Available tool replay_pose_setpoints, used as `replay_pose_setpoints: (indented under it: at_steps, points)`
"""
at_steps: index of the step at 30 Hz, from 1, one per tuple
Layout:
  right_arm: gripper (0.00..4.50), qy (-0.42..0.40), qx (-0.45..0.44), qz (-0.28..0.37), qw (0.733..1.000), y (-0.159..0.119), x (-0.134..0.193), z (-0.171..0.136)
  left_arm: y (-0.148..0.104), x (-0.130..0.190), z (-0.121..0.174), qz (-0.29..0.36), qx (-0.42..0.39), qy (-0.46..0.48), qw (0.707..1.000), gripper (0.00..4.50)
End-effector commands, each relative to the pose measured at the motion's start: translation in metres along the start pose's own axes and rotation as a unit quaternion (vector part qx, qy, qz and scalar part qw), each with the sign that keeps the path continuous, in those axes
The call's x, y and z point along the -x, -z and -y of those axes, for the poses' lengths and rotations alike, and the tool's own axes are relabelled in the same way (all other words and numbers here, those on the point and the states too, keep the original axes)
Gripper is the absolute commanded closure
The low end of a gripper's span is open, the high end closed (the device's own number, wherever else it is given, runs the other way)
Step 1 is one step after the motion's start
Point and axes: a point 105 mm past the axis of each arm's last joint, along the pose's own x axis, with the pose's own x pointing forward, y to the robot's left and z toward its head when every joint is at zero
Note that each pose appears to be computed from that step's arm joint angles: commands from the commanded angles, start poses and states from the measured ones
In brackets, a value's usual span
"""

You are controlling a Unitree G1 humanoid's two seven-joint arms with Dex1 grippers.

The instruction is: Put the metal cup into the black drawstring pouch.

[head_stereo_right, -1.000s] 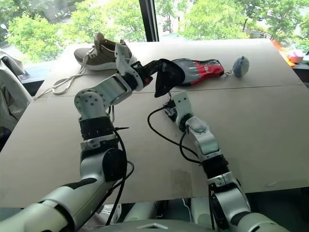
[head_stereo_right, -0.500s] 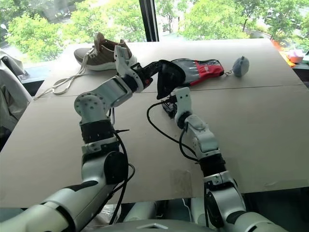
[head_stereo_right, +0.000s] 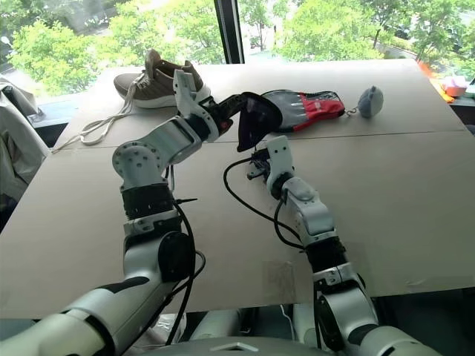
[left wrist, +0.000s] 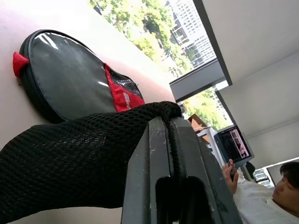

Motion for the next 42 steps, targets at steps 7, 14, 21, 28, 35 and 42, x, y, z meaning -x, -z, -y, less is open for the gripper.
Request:
replay_pose_setpoints:
  at_steps: [7, 14, 21, 28, 35, 42]
  points:
    - [4.44, -0.169, -0.086, 0.141, 0.972, -0.102, 0.058, -0.025, -0.018, 0.004, 0.011, 0.048, -0.008, 0.040, 0.998, 4.50]
    - [4.49, -0.085, 0.188, 0.084, 0.975, -0.148, 0.075, 0.026, -0.029, 0.019, 0.023, 0.097, -0.015, 0.102, 0.990, 4.23]
    - [4.50, -0.067, 0.361, 0.029, 0.930, -0.165, 0.079, 0.055, -0.031, 0.027, 0.024, 0.106, -0.037, 0.117, 0.987, 1.34]
    - [4.50, 0.055, 0.629, 0.096, 0.770, -0.235, 0.073, 0.075, -0.016, 0.035, 0.016, 0.087, -0.068, 0.122, 0.986, 0.99]
    - [4.50, 0.057, 0.693, 0.214, 0.687, -0.276, 0.072, 0.041, -0.023, 0.029, 0.046, 0.097, -0.113, 0.181, 0.972, 0.99]
    - [4.50, 0.048, 0.698, 0.243, 0.672, -0.284, 0.071, 0.034, -0.020, 0.012, 0.091, 0.090, -0.246, 0.255, 0.931, 0.99]
